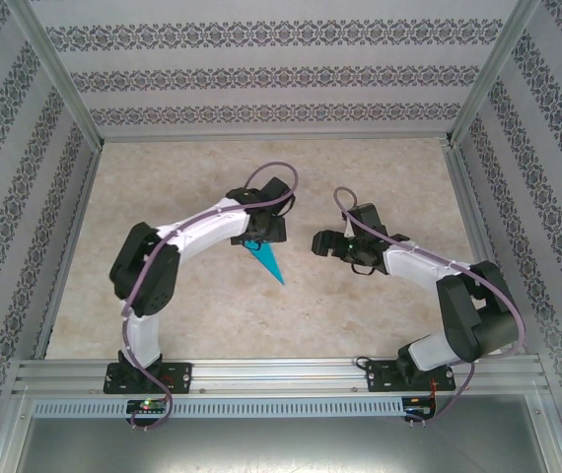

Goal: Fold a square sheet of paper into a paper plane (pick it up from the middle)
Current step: Fold the wing for the fifth time at the center of the table, then turn over a paper plane at the center of the table.

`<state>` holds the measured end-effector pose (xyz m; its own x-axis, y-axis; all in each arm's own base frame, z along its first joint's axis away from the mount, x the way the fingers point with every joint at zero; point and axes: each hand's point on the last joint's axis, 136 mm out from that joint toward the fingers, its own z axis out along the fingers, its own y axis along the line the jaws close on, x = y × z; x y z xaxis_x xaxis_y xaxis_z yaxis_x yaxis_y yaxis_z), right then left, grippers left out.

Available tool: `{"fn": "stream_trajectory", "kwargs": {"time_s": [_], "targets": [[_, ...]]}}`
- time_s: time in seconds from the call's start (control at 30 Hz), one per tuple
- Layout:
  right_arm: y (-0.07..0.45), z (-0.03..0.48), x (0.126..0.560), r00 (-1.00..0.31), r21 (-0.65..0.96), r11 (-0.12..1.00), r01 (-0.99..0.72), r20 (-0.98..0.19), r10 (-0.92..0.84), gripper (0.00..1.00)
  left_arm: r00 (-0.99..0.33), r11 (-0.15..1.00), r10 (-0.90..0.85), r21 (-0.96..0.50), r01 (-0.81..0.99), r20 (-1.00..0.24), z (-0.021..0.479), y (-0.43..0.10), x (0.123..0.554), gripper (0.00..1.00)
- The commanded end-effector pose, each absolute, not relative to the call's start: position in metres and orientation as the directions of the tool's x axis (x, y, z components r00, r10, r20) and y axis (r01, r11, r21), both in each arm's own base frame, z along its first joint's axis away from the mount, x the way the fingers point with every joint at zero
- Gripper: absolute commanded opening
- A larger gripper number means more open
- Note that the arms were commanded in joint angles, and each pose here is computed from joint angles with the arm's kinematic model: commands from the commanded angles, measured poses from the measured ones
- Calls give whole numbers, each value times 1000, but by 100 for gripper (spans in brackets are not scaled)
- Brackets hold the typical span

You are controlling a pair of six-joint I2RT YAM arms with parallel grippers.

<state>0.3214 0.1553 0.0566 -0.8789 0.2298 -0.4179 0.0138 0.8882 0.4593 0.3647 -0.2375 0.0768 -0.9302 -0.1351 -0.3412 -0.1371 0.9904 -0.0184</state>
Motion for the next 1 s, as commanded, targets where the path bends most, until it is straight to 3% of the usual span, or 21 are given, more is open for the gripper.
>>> {"fn": "stream_trajectory", "kwargs": {"time_s": [0.0,0.27,0.67,0.97], "targets": [[144,67,329,-843,468,882,49,-455,288,93,-954,974,-125,151,-171,-272,60,-219,353,84],[145,59,328,-860,481,874,66,-417,294,93,-970,962,-111,221,-160,-216,44,-220,355,80],[151,52,328,-880,503,862,69,-376,290,89,-953,960,-170,174,-217,-251,52,-217,349,62],[153,50,327,-887,508,858,69,-362,286,88,-942,963,-200,122,-240,-269,54,-221,349,56]]}}
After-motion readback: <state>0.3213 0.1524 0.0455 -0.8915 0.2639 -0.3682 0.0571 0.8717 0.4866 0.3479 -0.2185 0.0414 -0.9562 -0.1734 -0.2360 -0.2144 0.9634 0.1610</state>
